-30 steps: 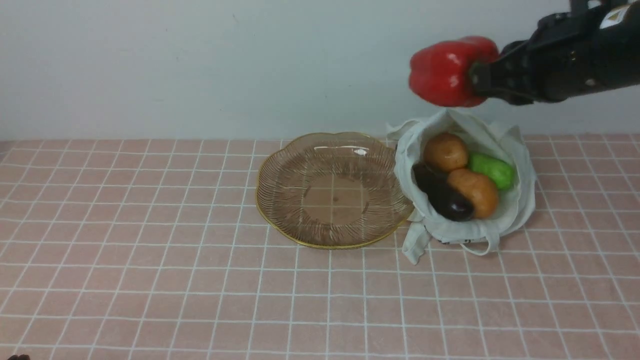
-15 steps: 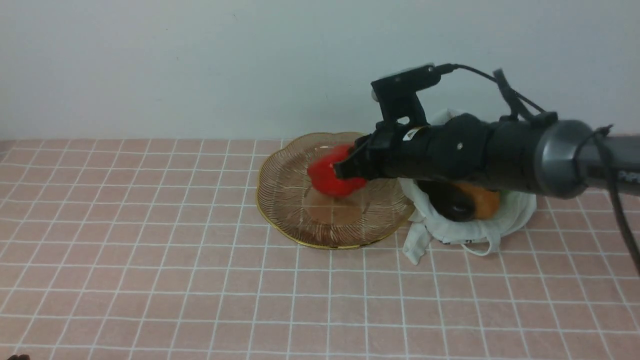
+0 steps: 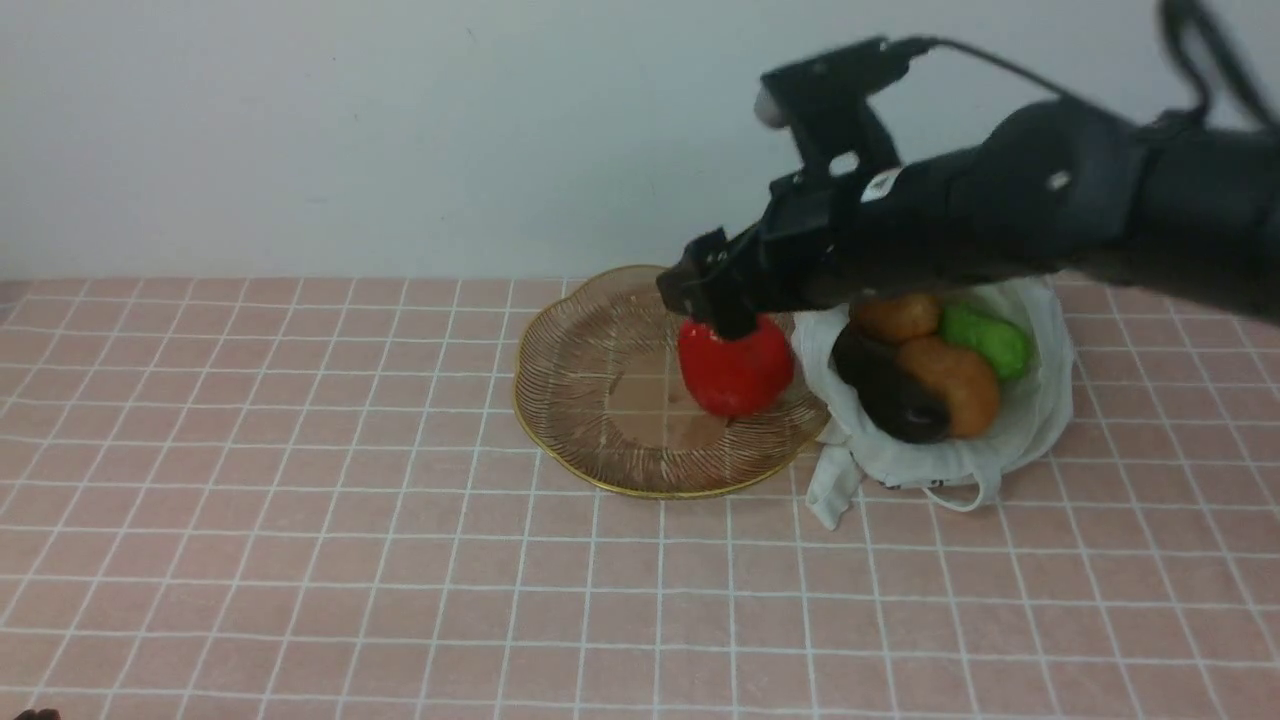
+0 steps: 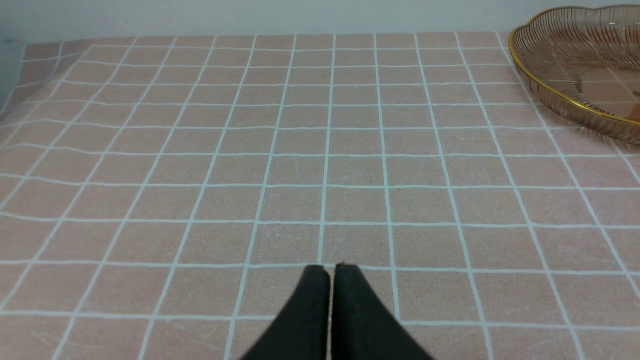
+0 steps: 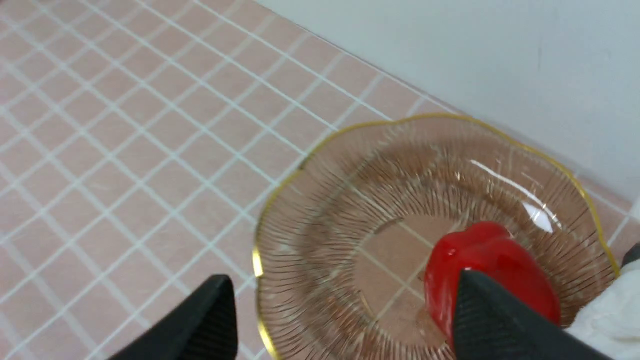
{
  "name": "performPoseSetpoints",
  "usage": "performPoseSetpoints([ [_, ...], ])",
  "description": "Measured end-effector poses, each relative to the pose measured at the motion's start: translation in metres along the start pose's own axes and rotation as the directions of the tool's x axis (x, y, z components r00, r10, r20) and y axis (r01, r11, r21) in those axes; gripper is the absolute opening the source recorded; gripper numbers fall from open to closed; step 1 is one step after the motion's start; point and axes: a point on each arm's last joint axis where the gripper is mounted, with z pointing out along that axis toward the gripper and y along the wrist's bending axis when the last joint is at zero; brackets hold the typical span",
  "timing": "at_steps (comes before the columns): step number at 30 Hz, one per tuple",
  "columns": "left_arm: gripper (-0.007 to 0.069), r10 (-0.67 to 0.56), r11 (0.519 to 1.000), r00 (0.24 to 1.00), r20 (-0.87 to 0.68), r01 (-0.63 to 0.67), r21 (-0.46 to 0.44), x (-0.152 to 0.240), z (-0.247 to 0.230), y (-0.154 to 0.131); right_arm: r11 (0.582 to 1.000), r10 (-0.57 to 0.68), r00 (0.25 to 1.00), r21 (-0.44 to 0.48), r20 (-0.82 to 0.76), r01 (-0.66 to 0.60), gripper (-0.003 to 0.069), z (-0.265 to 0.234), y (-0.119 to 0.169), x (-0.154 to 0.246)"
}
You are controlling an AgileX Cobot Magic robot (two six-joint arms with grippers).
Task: Take vegetables from bag on pink coffee tablecloth place on plate.
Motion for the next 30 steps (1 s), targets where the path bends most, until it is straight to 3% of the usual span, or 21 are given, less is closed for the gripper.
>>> performPoseSetpoints([
  [2,-0.0005,0.000,1.000,1.000,0.000,0.000,0.000,0.000,0.000,0.000,1.000,-0.031,0.999,-0.004,0.008,0.031,0.0461,-0.032,0.005,-0.009],
  [3,-0.0005,0.000,1.000,1.000,0.000,0.000,0.000,0.000,0.000,0.000,0.995,-0.095,0.995,-0.008,0.038,0.095,0.0369,-0.087,0.014,-0.015],
  [6,-0.0005,0.000,1.000,1.000,0.000,0.000,0.000,0.000,0.000,0.000,0.990,-0.143,0.989,0.002,0.040,0.143,0.0283,-0.137,0.023,-0.013],
  [8,-0.0005,0.000,1.000,1.000,0.000,0.000,0.000,0.000,0.000,0.000,0.982,-0.187,0.979,0.033,0.077,0.185,0.0155,-0.207,0.039,-0.003],
  [10,-0.0005,0.000,1.000,1.000,0.000,0.000,0.000,0.000,0.000,0.000,0.978,-0.204,0.968,0.072,0.149,0.195,0.0072,-0.251,0.051,0.010],
  [13,-0.0005,0.000,1.000,1.000,0.000,0.000,0.000,0.000,0.000,0.000,0.971,-0.227,0.918,0.152,0.325,0.186,0.0001,-0.299,0.065,0.048],
  [17,-0.0005,0.000,1.000,1.000,0.000,0.000,0.000,0.000,0.000,0.000,0.966,-0.225,0.841,0.223,0.492,0.128,-0.0013,-0.299,0.068,0.105],
  [19,-0.0005,0.000,1.000,1.000,0.000,0.000,0.000,0.000,0.000,0.000,0.969,-0.192,0.827,0.233,0.528,0.075,-0.0015,-0.268,0.062,0.151],
  [22,-0.0005,0.000,1.000,1.000,0.000,0.000,0.000,0.000,0.000,0.000,0.972,-0.152,0.820,0.235,0.552,0.021,-0.0017,-0.240,0.057,0.189],
  [27,-0.0005,0.000,1.000,1.000,0.000,0.000,0.000,0.000,0.000,0.000,0.960,-0.152,0.747,0.275,0.647,-0.043,-0.0017,-0.230,0.050,0.207],
  [30,-0.0005,0.000,1.000,1.000,0.000,0.000,0.000,0.000,0.000,0.000,0.958,-0.151,0.744,0.283,0.651,-0.053,-0.0017,-0.225,0.048,0.212],
])
